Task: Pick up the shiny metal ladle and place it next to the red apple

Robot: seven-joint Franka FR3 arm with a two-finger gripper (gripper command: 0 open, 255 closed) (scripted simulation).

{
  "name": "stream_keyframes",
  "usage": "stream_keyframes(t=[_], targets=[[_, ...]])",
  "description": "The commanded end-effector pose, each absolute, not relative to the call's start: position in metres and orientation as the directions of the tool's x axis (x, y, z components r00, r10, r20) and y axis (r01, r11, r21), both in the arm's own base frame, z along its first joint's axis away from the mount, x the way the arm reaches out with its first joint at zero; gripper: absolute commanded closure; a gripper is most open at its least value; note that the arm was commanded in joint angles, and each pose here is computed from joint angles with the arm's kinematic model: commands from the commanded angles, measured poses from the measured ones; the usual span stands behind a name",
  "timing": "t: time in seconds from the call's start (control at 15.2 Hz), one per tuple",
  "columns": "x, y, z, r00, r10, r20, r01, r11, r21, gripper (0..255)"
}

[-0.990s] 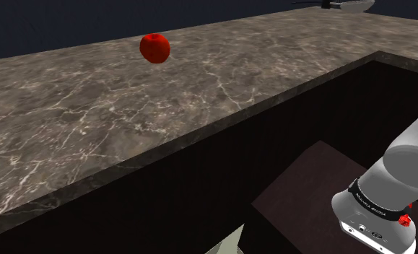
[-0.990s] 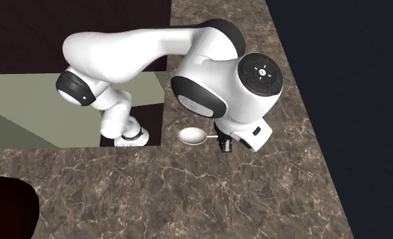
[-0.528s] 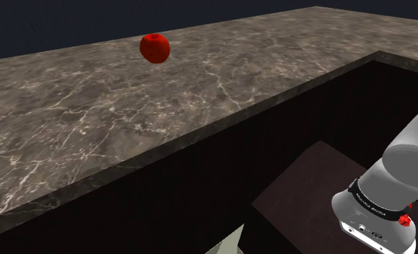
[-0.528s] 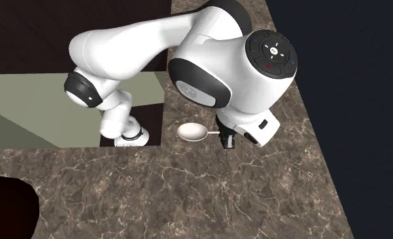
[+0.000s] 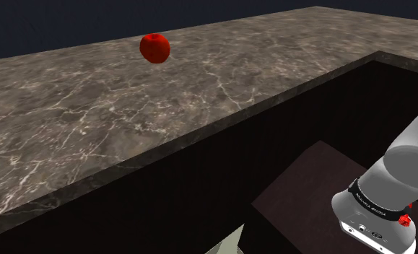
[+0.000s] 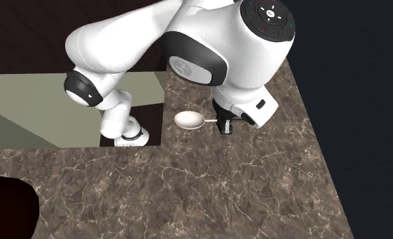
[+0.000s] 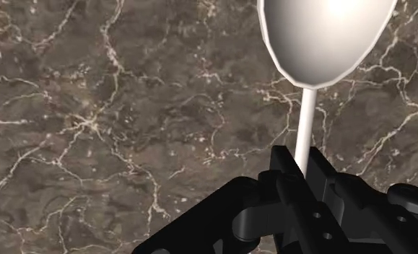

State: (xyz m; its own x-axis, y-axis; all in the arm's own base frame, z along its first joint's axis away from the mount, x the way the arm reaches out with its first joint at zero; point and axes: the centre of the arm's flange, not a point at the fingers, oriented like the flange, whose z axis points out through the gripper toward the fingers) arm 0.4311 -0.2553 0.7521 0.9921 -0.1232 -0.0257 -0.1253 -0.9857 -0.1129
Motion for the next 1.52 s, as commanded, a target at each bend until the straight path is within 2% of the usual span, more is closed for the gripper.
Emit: stream_keyframes(t=[0.0, 1.45], targets=[[0.430, -0.232, 0.753, 0.992, -0.125, -0.026, -0.127, -0.986, -0.112, 255], [0.396, 0.057, 0.754, 0.992, -0.125, -0.026, -0.127, -0.986, -0.112, 255]])
